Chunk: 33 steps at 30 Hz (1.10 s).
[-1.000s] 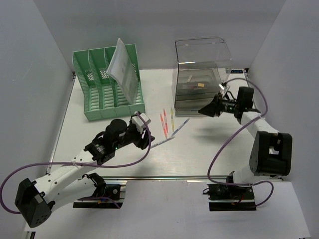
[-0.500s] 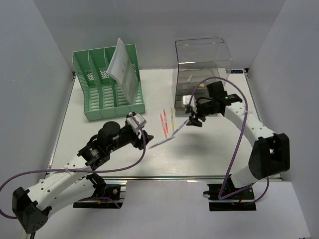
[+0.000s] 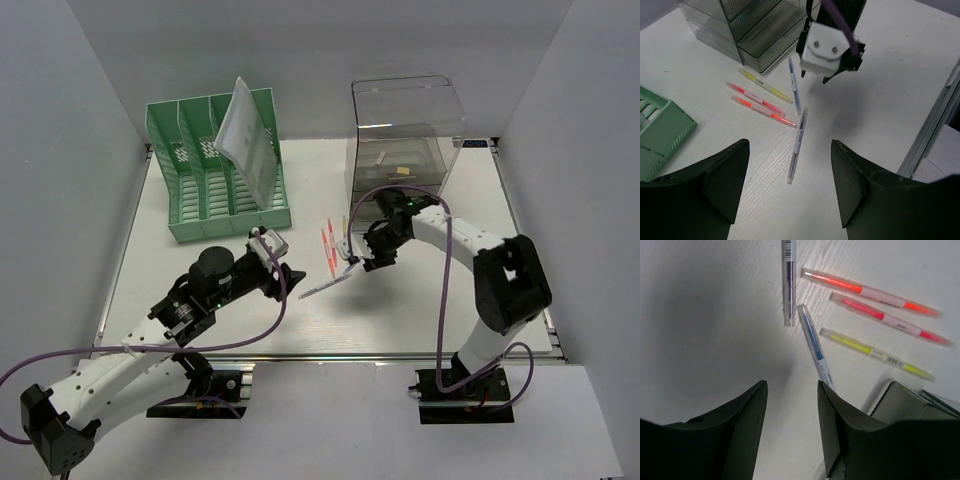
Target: Organize the desk
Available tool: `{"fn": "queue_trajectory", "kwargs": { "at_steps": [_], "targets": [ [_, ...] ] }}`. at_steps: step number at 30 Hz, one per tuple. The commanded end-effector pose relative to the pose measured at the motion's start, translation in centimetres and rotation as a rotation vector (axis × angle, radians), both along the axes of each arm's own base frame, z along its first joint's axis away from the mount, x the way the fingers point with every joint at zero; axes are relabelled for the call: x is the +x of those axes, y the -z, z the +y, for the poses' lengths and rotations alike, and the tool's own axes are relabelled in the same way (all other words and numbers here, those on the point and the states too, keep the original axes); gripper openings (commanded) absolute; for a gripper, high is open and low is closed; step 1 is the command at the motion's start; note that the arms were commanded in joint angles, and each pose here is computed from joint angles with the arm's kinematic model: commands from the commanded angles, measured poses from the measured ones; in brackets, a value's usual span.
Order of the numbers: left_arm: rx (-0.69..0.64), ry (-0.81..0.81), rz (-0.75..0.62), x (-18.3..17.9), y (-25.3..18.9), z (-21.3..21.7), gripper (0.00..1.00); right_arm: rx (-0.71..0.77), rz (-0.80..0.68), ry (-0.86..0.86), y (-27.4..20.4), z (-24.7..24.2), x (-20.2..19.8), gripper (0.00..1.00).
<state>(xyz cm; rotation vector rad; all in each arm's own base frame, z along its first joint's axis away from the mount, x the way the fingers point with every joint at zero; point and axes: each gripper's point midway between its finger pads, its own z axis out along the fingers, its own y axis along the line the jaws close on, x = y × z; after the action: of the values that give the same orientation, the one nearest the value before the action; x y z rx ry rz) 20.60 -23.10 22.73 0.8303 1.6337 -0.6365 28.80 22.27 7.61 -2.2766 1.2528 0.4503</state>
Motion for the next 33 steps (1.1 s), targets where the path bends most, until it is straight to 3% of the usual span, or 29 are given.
{"fn": "queue_trajectory", "kwargs": {
  "at_steps": [1, 15, 33],
  "targets": [
    [-0.03, 0.027, -0.039, -0.5, -1.7, -0.2, 0.76, -0.053, -0.044, -0.043, 0.3, 0.4, 1.3, 0.5],
    [-0.063, 0.045, -0.064, -1.1, -2.8, 0.0, 0.76, -0.162, -0.043, -0.031, 3.1, 1.0, 5.1, 0.48],
    [-0.052, 0.026, -0.067, -0.8, -2.5, 0.3, 0.76, -0.325, 0.055, -0.08, 6.5, -0.5, 3.5, 0.42]
  ]
}}
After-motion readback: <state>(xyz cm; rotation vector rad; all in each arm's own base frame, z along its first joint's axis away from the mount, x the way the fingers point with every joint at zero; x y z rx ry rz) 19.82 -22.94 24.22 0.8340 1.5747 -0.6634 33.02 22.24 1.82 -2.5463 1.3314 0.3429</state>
